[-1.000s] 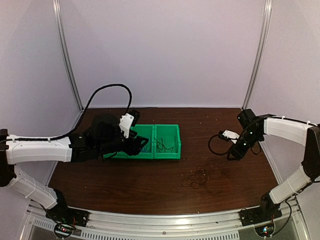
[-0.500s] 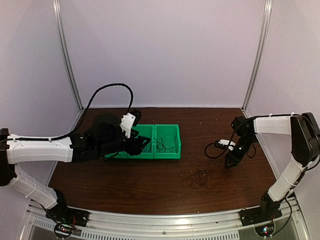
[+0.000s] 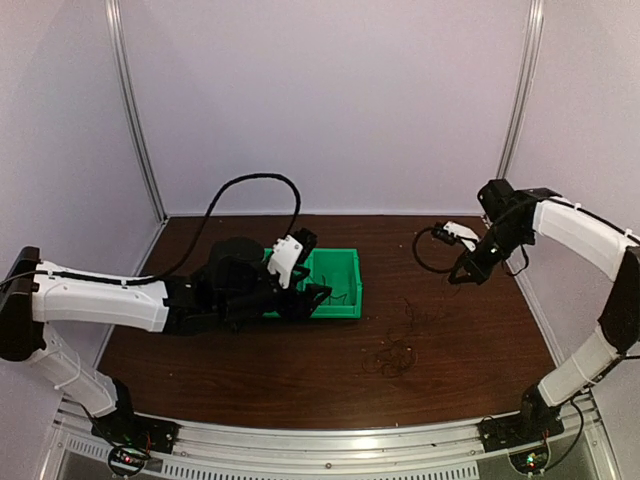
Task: Untangle the cables
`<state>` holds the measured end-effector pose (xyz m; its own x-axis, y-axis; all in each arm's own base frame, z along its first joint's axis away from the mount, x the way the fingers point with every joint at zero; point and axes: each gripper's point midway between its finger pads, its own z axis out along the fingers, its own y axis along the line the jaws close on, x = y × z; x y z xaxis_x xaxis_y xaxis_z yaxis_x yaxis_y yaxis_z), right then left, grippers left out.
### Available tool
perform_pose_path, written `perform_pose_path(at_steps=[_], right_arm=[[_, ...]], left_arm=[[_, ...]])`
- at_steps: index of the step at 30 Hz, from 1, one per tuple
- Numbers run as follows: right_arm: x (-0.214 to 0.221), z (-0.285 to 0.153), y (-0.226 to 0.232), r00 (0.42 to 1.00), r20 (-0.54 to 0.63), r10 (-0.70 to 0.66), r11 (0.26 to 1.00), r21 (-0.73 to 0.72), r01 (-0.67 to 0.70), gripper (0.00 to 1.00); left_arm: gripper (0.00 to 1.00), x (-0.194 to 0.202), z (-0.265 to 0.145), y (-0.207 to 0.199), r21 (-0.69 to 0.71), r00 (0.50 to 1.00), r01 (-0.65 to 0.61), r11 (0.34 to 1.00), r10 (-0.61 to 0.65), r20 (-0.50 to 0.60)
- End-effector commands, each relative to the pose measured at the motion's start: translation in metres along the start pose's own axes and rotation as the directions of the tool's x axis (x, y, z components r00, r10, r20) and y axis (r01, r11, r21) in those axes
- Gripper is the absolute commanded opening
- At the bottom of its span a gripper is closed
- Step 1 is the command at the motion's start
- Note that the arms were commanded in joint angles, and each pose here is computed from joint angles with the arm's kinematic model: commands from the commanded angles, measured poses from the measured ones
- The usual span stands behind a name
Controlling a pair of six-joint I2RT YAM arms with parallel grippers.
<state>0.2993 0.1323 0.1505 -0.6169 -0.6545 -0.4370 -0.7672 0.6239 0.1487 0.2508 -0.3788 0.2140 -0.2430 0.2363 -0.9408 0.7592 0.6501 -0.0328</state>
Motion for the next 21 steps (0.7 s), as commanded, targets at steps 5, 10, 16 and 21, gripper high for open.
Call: perform_pose_path(at_steps=[5, 10, 16, 21], right_arm=[[-0.082, -0.096, 0.065, 0.929, 0.308, -0.205, 0.977, 0.004, 0.214, 0.0], [-0.107, -0.114, 0.092, 0.887, 0.384, -0.256, 0.959, -0.015, 0.283, 0.0], [-0.118, -0.12, 0.114, 0.866, 0.41, -0.287, 0.937, -0.066, 0.342, 0.0], [-0.118, -0.129, 0.129, 0.845, 0.434, -0.313, 0.92, -0.083, 0.384, 0.0]], left_arm=[[0.66, -0.093, 0.025, -0.068, 0.119, 0.938, -0.025, 0.993, -0.018, 0.347], [0.66, -0.121, 0.057, -0.101, 0.163, 0.88, -0.002, 0.987, -0.076, 0.468], [0.53, -0.113, 0.097, -0.096, 0.06, 0.852, 0.105, 0.993, -0.121, 0.509], [0.24, -0.091, 0.12, -0.086, -0.005, 0.863, 0.15, 0.989, -0.129, 0.488]])
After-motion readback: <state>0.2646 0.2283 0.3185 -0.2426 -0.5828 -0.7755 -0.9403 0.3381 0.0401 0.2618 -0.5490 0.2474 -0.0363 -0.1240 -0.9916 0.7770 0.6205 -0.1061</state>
